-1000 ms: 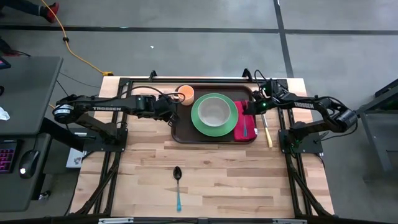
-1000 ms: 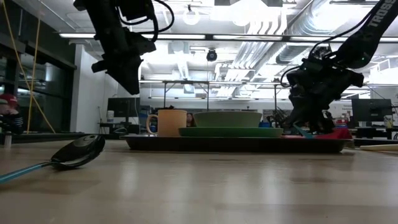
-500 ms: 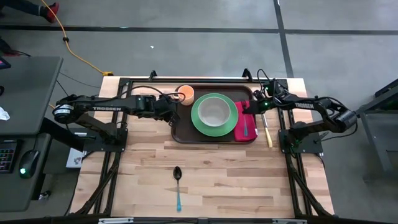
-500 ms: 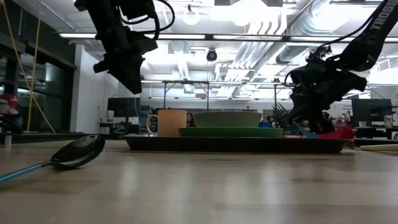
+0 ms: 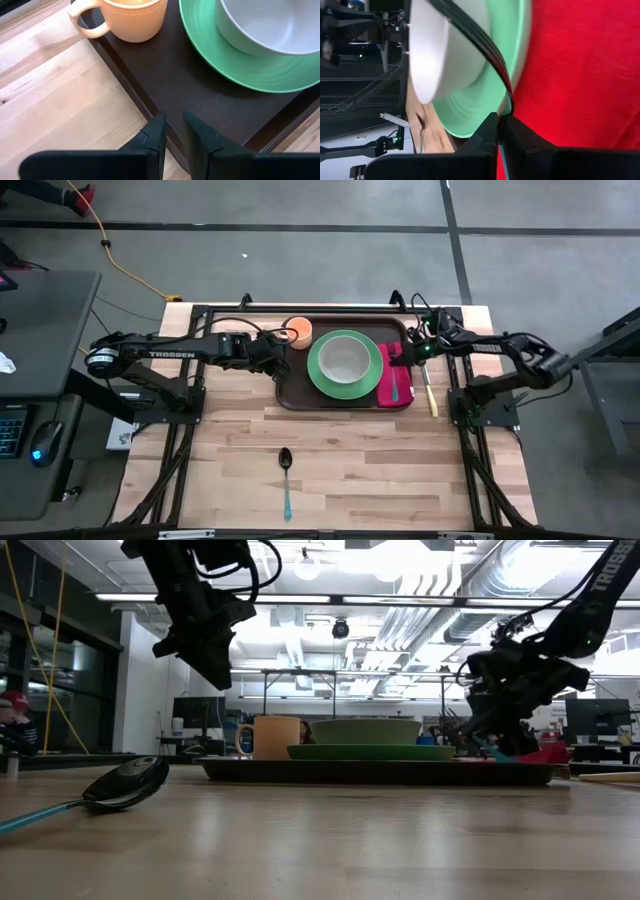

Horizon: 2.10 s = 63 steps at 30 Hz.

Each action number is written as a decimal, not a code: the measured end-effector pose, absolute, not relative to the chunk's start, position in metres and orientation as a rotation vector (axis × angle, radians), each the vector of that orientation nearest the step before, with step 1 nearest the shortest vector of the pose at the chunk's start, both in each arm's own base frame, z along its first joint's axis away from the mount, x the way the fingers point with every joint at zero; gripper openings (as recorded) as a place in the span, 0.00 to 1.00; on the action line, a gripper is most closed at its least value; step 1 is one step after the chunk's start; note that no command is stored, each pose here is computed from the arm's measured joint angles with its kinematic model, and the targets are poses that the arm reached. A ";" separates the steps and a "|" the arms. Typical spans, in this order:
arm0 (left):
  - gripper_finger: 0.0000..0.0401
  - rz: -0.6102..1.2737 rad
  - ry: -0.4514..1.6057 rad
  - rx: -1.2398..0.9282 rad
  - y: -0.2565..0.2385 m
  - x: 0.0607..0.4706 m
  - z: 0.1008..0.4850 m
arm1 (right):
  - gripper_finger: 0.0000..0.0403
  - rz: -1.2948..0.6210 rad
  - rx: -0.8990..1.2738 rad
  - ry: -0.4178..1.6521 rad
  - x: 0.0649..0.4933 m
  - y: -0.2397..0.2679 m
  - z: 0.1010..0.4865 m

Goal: Set up tray
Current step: Put the blue fork on top of the red table napkin on the brown tray

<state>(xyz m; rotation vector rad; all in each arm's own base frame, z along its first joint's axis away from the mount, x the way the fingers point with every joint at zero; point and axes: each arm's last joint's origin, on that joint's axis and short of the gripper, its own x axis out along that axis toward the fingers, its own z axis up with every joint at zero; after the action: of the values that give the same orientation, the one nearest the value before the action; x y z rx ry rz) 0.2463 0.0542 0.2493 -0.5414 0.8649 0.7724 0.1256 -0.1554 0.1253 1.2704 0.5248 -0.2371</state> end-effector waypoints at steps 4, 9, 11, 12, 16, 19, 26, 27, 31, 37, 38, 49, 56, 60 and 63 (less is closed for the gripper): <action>0.23 0.768 0.867 -0.544 0.054 0.246 0.249 | 0.00 -0.232 1.277 0.548 0.129 -0.157 0.116; 0.23 0.767 0.869 -0.545 0.054 0.246 0.249 | 0.00 -0.242 1.276 0.555 0.133 -0.161 0.108; 0.23 0.767 0.869 -0.545 0.054 0.246 0.249 | 0.00 -0.252 1.280 0.559 0.134 -0.162 0.105; 0.23 0.767 0.869 -0.545 0.054 0.246 0.249 | 0.00 -0.253 1.283 0.560 0.134 -0.162 0.104; 0.23 0.766 0.870 -0.545 0.054 0.246 0.249 | 0.00 -0.266 1.288 0.556 0.132 -0.164 0.104; 0.23 0.766 0.870 -0.545 0.054 0.246 0.249 | 0.00 -0.284 1.289 0.550 0.130 -0.165 0.104; 0.23 0.765 0.870 -0.546 0.054 0.246 0.249 | 0.00 -0.306 1.286 0.572 0.127 -0.164 0.102; 0.23 0.765 0.871 -0.546 0.054 0.246 0.249 | 0.00 -0.310 1.286 0.575 0.127 -0.164 0.102; 0.23 0.764 0.871 -0.547 0.054 0.246 0.249 | 0.00 -0.320 1.281 0.590 0.127 -0.163 0.101; 0.23 0.763 0.872 -0.547 0.054 0.246 0.249 | 0.00 -0.353 1.282 0.613 0.125 -0.162 0.099; 0.23 0.758 0.874 -0.550 0.054 0.246 0.249 | 0.00 -0.355 1.283 0.614 0.125 -0.162 0.099; 0.23 0.736 0.885 -0.543 0.053 0.246 0.249 | 0.00 -0.369 1.287 0.623 0.124 -0.162 0.098; 0.23 0.732 0.888 -0.536 0.053 0.246 0.249 | 0.08 -0.393 1.296 0.644 0.123 -0.160 0.097; 0.23 0.731 0.888 -0.536 0.053 0.246 0.249 | 0.17 -0.401 1.294 0.651 0.123 -0.160 0.096; 0.23 0.732 0.888 -0.536 0.053 0.246 0.249 | 0.22 -0.402 1.293 0.650 0.123 -0.160 0.096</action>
<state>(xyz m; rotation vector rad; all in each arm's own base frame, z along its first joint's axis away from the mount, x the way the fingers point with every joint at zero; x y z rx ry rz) 0.2464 0.0532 0.2489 -0.5364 0.8877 0.7315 0.1228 -0.1603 0.0963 1.2927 0.6501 -0.4022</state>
